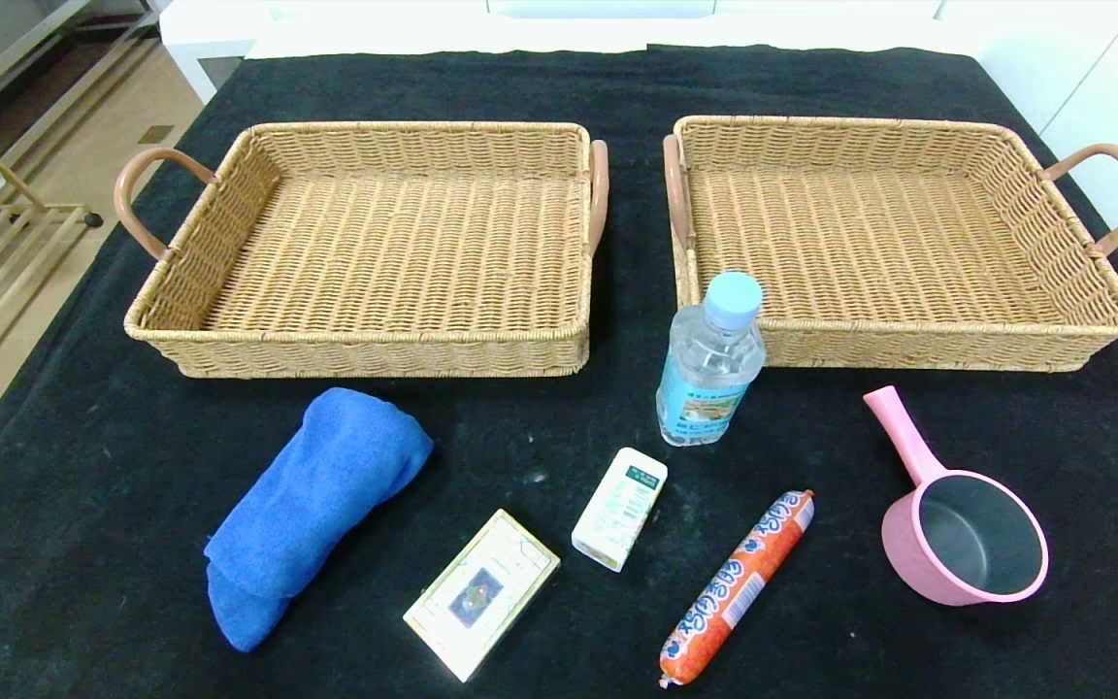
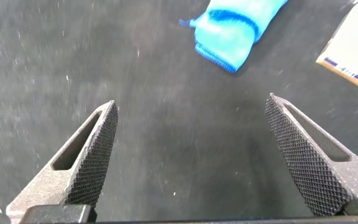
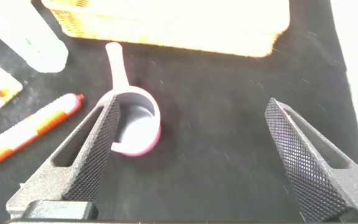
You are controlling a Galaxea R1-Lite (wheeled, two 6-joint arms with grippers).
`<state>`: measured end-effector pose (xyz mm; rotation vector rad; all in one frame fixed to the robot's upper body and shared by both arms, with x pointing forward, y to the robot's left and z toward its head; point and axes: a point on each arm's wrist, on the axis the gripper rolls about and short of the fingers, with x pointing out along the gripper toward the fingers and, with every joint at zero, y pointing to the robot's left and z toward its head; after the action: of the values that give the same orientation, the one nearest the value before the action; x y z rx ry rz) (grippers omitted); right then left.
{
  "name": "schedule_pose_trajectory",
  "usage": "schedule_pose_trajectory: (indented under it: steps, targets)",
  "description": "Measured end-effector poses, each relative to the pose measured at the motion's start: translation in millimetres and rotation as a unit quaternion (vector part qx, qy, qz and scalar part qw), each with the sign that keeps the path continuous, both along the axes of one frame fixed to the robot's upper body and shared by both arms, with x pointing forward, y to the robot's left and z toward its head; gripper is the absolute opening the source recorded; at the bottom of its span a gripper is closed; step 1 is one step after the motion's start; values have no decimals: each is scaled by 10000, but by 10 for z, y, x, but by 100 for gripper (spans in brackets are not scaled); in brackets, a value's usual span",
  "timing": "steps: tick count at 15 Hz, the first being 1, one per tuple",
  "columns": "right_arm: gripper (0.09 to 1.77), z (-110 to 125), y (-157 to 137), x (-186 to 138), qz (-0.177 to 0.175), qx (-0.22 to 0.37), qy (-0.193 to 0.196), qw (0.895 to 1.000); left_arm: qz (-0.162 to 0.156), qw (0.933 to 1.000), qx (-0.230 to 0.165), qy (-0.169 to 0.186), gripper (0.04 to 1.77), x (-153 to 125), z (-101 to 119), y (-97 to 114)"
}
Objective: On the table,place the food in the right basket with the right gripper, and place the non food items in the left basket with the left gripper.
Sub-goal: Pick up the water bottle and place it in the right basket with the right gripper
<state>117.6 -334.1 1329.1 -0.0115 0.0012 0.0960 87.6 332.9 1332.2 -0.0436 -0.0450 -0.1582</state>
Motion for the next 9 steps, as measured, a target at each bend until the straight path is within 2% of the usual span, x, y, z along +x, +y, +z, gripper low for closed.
schedule_pose_trajectory:
  steps: [9]
  targets:
    - [171,0,0,0,0,0,0,10000,0,10000,0,0,172,0,0,0]
